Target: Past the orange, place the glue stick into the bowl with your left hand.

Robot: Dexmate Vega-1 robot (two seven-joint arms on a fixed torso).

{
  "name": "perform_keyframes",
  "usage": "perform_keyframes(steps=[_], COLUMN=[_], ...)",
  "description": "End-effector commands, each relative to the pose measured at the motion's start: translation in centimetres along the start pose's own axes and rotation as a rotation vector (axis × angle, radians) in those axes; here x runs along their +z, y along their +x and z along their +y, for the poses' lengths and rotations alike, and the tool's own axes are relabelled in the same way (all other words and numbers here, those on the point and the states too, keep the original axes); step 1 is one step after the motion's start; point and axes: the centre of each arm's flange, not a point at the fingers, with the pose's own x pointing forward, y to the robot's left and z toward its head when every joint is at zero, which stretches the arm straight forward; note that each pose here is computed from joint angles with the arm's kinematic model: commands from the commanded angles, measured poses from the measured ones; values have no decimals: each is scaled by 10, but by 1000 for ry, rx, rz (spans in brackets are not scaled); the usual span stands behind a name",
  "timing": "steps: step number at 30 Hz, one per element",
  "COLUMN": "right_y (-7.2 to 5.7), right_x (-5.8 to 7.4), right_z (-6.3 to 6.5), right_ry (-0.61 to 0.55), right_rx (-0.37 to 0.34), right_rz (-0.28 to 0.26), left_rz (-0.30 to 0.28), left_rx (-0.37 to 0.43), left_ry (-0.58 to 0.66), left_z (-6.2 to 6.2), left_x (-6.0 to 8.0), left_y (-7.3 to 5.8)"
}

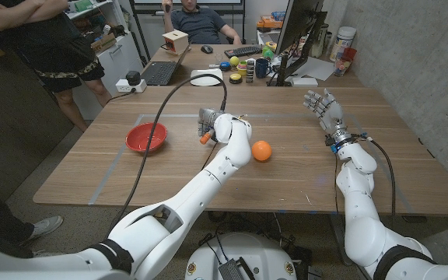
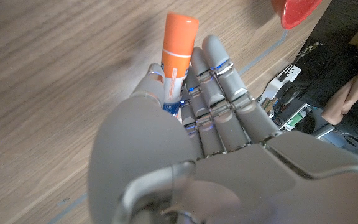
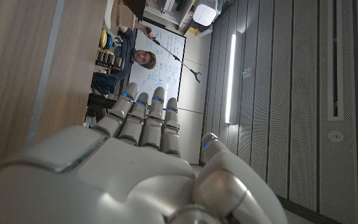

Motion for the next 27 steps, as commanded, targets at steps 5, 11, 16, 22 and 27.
perform_keyframes(steps=[5,11,16,22,27], right_y=[-6,-10,-14,-19,-22], right_x=[4,6,7,9,13], right_z=[2,2,3,3,5], right_ry=[-27,-35,-37,-45,-52], right_rx=[-3,-2,-5,-5,-3], right_rz=[3,-4,-6,-7,-15], left_rz=[9,33,41,38,25], left_rx=[72,57,57,51,55], left_ry=[-68,-110,-110,-106,-95], left_z=[19,23,23,20,18], left_x=[-22,-31,-39,-48,-57], left_y=[-15,-20,-24,-28,-32])
